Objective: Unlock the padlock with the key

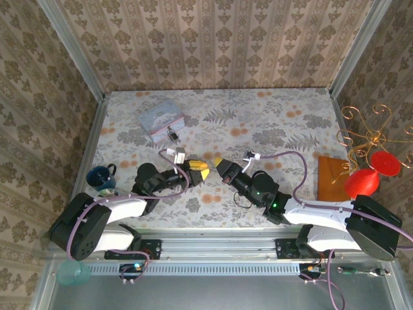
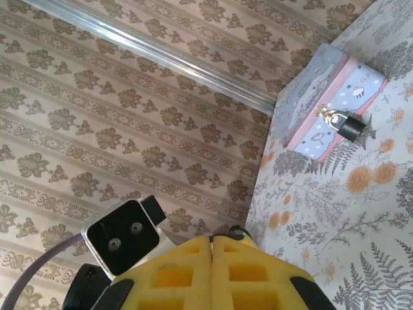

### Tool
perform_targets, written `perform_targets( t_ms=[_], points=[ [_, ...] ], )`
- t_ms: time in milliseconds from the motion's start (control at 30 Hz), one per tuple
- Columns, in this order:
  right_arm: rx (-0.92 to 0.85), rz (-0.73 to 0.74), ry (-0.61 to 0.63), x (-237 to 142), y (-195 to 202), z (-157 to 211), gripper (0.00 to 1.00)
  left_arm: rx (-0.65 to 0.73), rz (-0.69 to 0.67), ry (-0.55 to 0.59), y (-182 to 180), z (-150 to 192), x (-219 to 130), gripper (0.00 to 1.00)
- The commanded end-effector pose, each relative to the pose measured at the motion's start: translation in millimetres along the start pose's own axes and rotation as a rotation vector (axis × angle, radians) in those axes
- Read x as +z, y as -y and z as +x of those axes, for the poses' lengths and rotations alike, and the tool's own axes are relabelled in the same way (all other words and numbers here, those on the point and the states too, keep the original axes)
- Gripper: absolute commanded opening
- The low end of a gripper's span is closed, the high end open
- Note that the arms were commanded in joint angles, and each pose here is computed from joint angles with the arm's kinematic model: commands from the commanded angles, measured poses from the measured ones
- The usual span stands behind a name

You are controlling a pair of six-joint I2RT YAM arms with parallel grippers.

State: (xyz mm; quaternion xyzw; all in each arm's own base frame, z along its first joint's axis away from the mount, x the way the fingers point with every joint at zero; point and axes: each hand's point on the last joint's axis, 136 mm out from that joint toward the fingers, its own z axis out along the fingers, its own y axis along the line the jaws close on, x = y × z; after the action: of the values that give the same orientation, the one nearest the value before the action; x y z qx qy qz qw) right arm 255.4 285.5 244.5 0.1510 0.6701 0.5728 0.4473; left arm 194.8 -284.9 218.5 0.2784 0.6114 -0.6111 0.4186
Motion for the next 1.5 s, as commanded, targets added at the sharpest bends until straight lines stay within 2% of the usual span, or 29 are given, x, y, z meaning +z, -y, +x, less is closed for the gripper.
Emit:
perform_targets(
  t_ms=[0, 267, 700, 833, 1000, 1167, 1267, 1367, 1433, 1467],
  points=[
    [-0.011, -0.047, 0.005, -0.5, -10.3, -0.3, 0.0, 0.057, 0.061, 0.024, 15.3, -13.6, 0.4, 0.33],
    [-0.016, -0.058, -0.019, 5.8, -14.1, 9.0, 0.0, 0.087, 0.084, 0.025, 24.0, -14.2, -3.2, 0.24],
    [-0.027, -0.028, -0.026, 7.0, -8.3, 15.9, 0.0, 0.101, 0.093, 0.028, 27.6, -16.7, -4.1, 0.0],
    [-0.062, 0.051, -0.014, 1.2, 3.5, 10.7, 0.06, 0.093, 0.062, 0.036, 20.4, -18.3, -5.6, 0.0],
    [-0.135, 0.142, -0.009, -9.3, 12.7, 1.7, 0.04, 0.096, 0.049, 0.017, 17.9, -16.1, -4.0, 0.0],
    [-0.148, 0.176, -0.06, -6.6, 18.7, 8.4, 0.08, 0.108, 0.027, 0.011, 15.4, -16.8, -2.9, 0.0],
    [-0.174, 0.208, -0.069, -9.0, 23.9, 6.6, 0.21, 0.114, -0.031, -0.016, 7.0, -14.4, -1.6, 0.0],
    [-0.239, 0.308, -0.087, -16.1, 37.4, -1.0, 0.44, 0.157, -0.15, -0.087, -5.9, -6.3, 1.0, 0.0],
    [-0.293, 0.415, -0.097, -24.5, 50.2, -10.0, 0.57, 0.219, -0.3, -0.183, -21.7, 4.9, 1.1, 0.0],
    [-0.312, 0.467, -0.099, -29.5, 57.4, -14.3, 0.61, 0.258, -0.362, -0.226, -28.0, 8.7, 0.7, 0.0]
  ],
)
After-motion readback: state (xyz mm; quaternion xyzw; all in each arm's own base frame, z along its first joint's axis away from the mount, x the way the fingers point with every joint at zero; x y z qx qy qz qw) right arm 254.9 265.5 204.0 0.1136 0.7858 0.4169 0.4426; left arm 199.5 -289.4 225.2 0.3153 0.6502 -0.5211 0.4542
